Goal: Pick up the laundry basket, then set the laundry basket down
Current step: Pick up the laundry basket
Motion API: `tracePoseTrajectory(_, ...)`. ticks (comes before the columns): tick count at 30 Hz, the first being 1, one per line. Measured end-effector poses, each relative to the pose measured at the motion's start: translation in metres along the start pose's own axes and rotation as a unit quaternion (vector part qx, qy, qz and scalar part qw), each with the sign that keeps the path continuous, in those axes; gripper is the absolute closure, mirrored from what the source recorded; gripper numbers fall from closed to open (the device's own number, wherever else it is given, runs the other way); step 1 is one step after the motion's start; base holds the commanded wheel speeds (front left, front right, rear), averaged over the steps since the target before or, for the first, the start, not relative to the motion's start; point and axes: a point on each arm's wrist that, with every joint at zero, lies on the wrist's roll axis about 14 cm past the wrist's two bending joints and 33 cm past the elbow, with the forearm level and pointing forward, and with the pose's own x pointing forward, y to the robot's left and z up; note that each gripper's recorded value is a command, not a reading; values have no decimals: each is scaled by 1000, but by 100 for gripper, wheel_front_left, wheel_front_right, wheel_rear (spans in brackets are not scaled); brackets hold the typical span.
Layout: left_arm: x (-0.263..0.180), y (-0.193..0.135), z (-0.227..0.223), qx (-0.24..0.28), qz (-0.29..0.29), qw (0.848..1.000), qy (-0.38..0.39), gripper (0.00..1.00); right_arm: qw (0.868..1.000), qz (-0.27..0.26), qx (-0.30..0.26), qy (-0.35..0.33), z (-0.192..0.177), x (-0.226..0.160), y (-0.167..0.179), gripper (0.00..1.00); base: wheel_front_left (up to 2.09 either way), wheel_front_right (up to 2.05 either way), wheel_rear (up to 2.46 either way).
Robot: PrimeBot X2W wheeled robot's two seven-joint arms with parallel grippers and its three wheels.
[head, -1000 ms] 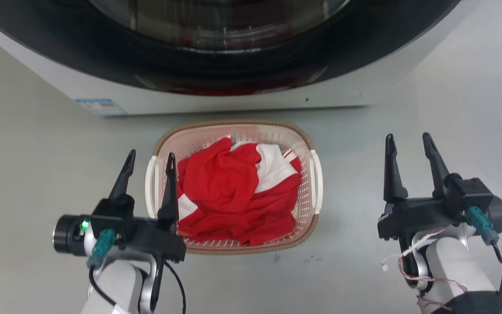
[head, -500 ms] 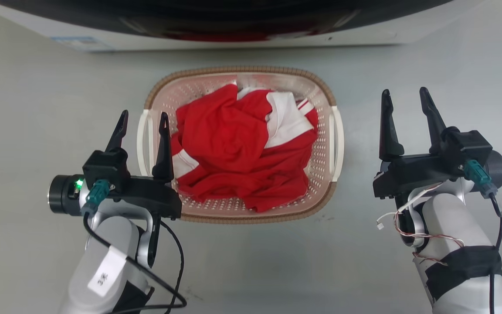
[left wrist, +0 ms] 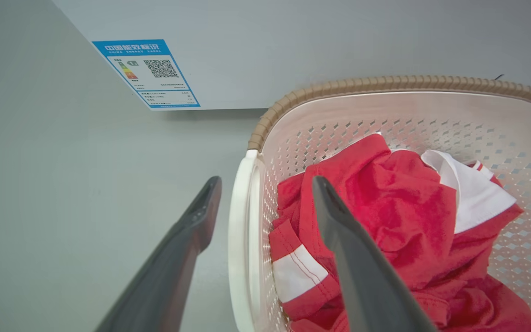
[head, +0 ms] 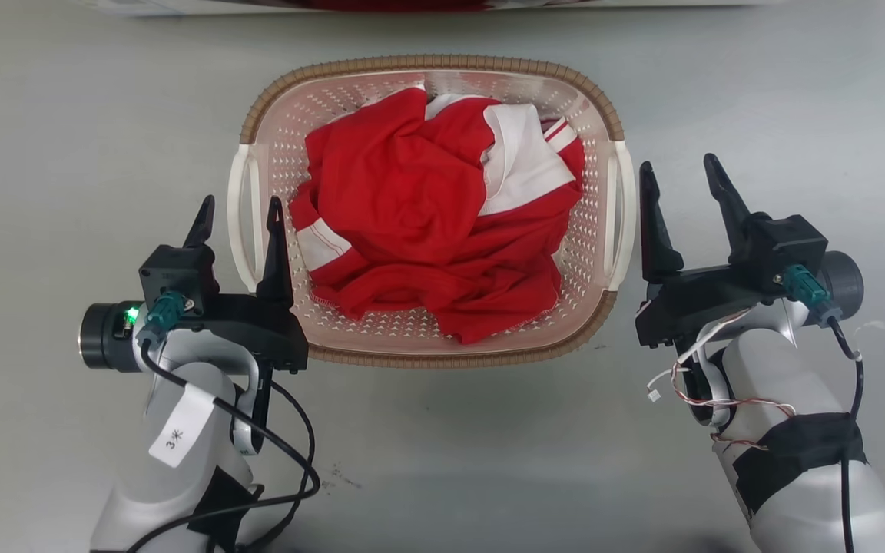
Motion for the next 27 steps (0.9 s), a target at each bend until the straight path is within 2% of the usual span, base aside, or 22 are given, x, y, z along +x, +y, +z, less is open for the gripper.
tracePoseTrajectory(27,26,25,-59,-1,35,996,86,0,996,47,31,67,-61,21,26,0,0,0,0)
